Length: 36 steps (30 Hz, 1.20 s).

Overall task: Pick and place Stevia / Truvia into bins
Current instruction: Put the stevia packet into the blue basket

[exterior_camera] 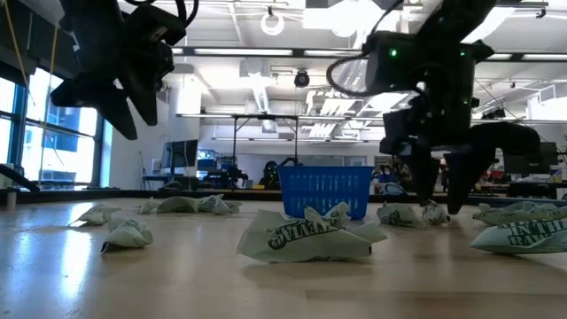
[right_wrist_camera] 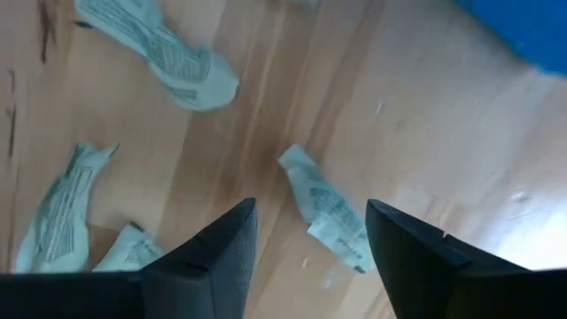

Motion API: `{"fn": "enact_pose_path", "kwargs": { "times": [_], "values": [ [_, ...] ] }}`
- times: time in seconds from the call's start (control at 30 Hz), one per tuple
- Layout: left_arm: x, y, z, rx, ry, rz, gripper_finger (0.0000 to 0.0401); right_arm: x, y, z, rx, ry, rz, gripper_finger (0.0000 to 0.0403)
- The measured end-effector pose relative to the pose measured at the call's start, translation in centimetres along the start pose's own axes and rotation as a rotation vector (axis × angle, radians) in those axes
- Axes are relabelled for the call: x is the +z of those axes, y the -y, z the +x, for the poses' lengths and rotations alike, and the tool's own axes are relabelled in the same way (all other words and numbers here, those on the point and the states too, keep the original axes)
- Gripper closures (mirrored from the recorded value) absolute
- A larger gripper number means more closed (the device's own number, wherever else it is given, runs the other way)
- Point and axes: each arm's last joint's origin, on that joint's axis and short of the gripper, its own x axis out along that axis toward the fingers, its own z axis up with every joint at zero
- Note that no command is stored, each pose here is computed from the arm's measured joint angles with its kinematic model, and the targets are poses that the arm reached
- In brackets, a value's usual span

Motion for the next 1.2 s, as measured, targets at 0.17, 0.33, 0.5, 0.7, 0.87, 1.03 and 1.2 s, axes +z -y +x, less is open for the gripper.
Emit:
{"fn": "enact_pose_path", "kwargs": {
  "times": [0.17,0.33,0.5,0.7,0.87,1.03,1.2],
  "values": [
    [-0.1,-0.4,0.0,0.043,-0.011,0.012,0.0197,-0.2,1.0,1.0,0.043,-0.020,0.027,0.0248],
    [-0.2,-0.6,0.0,0.060,-0.028,0.015,0.0197,-0.4,1.2,1.5,0.061,-0.051,0.016,0.0305],
    [-0.2,-0.6,0.0,0.056,-0.032,0.019,0.0197,-1.0,0.9,0.5,0.094,-0.068,0.100,0.0381],
    [-0.2,-0.5,0.0,0.053,-0.033,0.059,0.0197,-1.1,0.7,-4.2,0.073,0.065,0.288,0.0385],
    [-0.2,-0.5,0.0,0.052,-0.032,0.086,0.0197,1.7,2.2,-8.7,-0.010,0.357,0.339,0.0398],
    [-0.1,-0.5,0.0,0.052,-0.017,0.087,0.0197,5.1,4.2,-8.7,0.028,0.477,0.337,0.0375],
    [-0.3,-0.4,0.0,0.036,-0.072,0.079,0.0197,7.3,5.7,-6.5,0.048,0.386,0.359,0.0324]
  ]
}}
